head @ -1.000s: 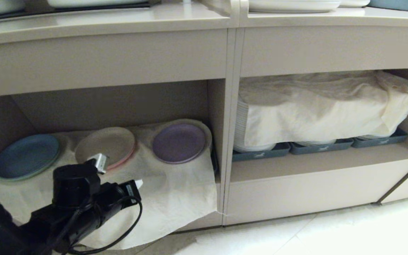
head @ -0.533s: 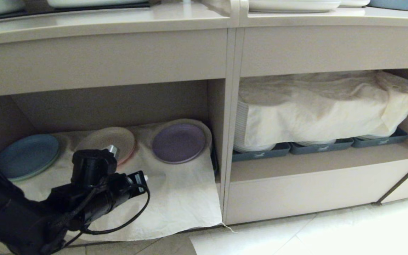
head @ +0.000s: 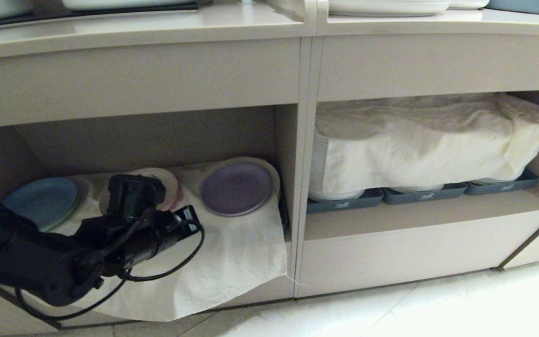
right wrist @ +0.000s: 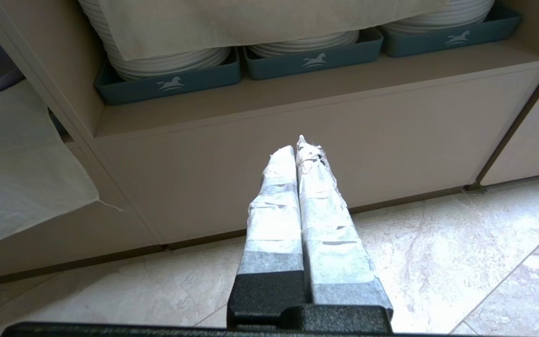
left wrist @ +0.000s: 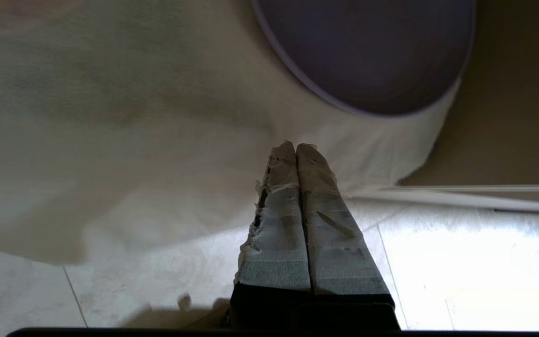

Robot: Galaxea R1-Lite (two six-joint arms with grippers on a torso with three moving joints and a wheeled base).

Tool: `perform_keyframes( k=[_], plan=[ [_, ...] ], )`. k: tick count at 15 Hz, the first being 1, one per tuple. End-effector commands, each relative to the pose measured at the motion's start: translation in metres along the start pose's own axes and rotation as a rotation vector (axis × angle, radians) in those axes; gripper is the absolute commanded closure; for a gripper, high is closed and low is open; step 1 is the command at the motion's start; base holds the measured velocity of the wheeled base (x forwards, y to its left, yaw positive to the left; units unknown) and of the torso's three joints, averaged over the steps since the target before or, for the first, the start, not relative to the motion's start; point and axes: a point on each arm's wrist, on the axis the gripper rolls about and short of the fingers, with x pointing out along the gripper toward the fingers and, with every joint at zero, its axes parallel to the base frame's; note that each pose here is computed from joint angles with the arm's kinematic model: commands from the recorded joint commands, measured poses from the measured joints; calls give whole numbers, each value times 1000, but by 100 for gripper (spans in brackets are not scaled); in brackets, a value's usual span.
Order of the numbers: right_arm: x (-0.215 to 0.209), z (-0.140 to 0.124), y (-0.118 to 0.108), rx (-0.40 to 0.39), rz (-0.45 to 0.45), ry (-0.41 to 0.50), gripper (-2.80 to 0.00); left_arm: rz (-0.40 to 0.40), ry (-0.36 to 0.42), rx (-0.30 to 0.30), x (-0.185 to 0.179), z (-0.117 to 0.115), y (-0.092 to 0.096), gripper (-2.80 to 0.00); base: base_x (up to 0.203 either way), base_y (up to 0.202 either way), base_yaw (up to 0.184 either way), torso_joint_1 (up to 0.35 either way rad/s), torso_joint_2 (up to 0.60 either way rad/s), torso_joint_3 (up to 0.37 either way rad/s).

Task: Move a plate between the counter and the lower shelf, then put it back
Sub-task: Pick up the plate in the cupboard

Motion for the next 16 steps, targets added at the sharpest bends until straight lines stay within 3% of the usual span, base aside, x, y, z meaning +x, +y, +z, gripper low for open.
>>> perform_keyframes(
  k=[1,3,9,10,16],
  plan=[
    [0,0,0,1,-1,0,0,11,-1,-14,5,-2,0,0,0,0,0,0,0,0],
    [0,0,0,1,0,-1,0,9,-5,-51,9,-1,-3,0,0,0,0,0,0,0],
    [0,0,0,1,-1,-1,0,11,0,-57,20,-1,-6,0,0,0,0,0,0,0],
    [0,0,0,1,0,0,0,8,-3,-58,21,0,-7,-280,0,0,0,0,0,0],
    [0,0,0,1,-1,1,0,31,-17,-63,40,2,-10,-280,0,0,0,0,0,0]
  ],
)
